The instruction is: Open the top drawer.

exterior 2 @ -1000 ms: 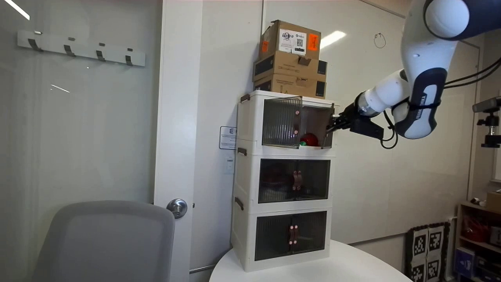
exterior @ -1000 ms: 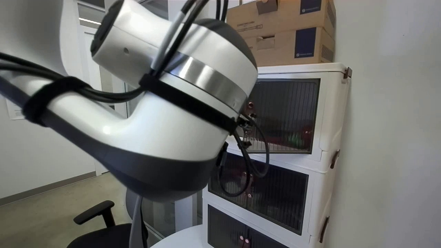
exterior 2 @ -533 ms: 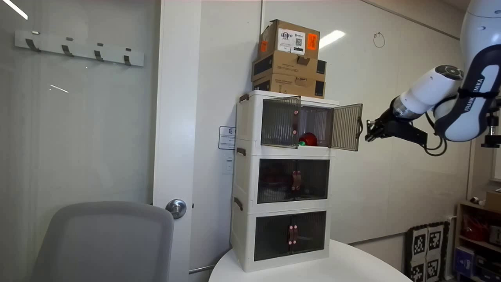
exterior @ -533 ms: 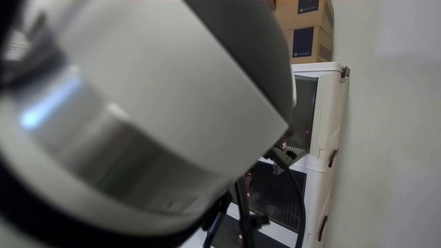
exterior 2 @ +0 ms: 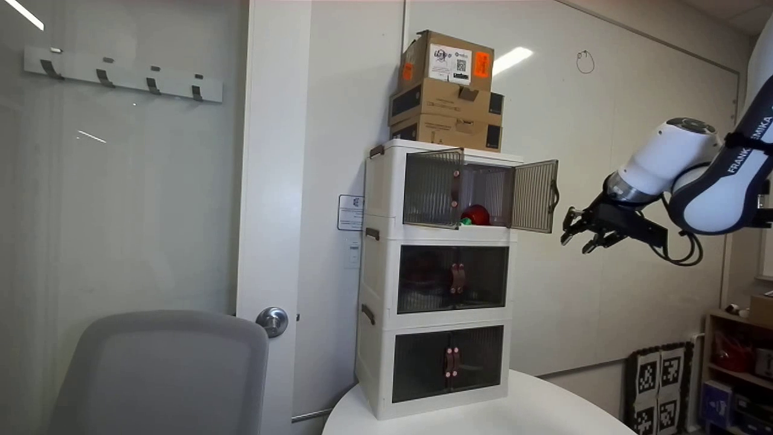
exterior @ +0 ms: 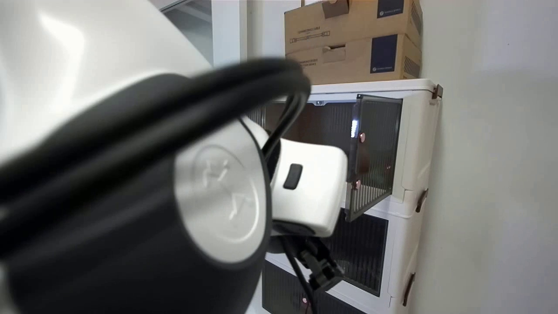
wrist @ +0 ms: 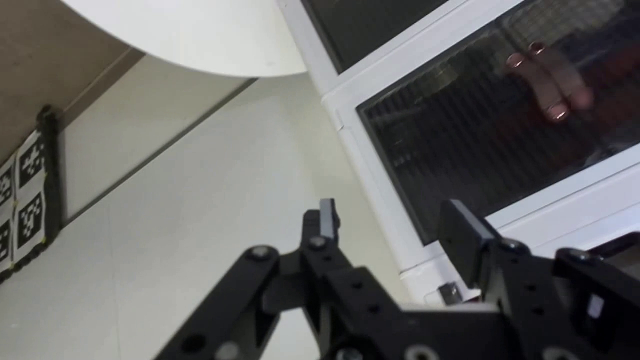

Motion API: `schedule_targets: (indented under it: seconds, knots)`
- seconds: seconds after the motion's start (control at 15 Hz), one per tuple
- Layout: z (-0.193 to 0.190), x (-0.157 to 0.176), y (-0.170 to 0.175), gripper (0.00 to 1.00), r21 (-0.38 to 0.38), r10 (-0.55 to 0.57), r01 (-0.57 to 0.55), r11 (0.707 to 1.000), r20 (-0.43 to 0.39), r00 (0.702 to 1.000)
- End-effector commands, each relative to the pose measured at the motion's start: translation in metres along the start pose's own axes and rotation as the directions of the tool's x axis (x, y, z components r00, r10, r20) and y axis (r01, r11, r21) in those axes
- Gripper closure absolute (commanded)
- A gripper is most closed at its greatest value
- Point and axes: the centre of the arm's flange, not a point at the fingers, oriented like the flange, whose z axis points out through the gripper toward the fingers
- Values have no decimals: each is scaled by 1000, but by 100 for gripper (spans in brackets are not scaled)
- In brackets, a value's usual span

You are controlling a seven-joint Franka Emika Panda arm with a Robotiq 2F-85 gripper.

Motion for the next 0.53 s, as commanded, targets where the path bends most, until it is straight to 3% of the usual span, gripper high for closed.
schedule_targets:
  seconds: [0.0,0.13,0.47]
  knots:
    - [-13,4,-30,12,123,15,-33,992,142,990]
    - [-8,-5,-46,0,180,3,-40,983,203,979]
    - [-7,-32,-92,0,267,-51,-51,962,363,930]
